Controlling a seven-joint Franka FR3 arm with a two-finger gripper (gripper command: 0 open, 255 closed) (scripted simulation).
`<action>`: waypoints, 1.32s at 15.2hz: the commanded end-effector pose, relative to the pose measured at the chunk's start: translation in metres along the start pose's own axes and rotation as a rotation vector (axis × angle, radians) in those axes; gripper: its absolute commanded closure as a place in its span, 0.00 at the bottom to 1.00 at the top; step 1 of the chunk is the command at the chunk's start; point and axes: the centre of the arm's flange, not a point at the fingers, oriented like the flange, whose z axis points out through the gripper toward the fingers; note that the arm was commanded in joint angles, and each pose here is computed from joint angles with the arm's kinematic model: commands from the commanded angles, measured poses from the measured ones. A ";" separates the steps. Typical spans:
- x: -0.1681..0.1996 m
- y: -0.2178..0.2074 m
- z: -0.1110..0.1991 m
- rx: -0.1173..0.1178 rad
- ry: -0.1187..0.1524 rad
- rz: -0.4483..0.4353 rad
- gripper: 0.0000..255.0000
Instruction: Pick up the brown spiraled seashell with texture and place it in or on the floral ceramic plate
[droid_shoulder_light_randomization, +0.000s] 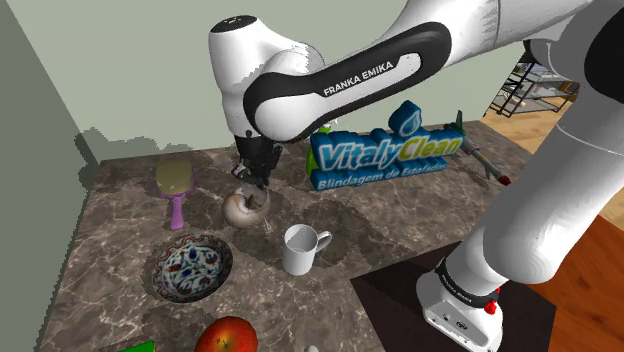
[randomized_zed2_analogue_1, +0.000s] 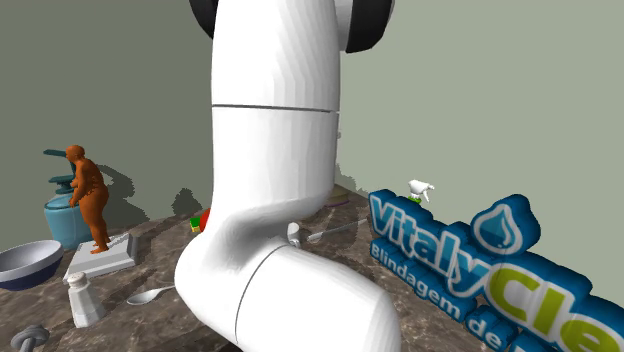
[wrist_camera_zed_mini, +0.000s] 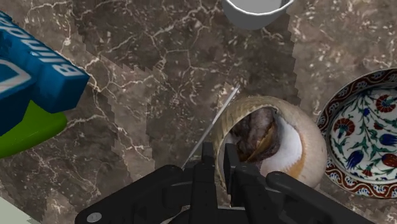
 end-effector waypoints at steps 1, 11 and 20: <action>-0.001 0.002 -0.011 0.000 0.000 0.000 1.00; -0.005 -0.040 -0.067 0.000 0.000 0.000 1.00; -0.010 -0.139 -0.121 0.000 0.000 0.000 1.00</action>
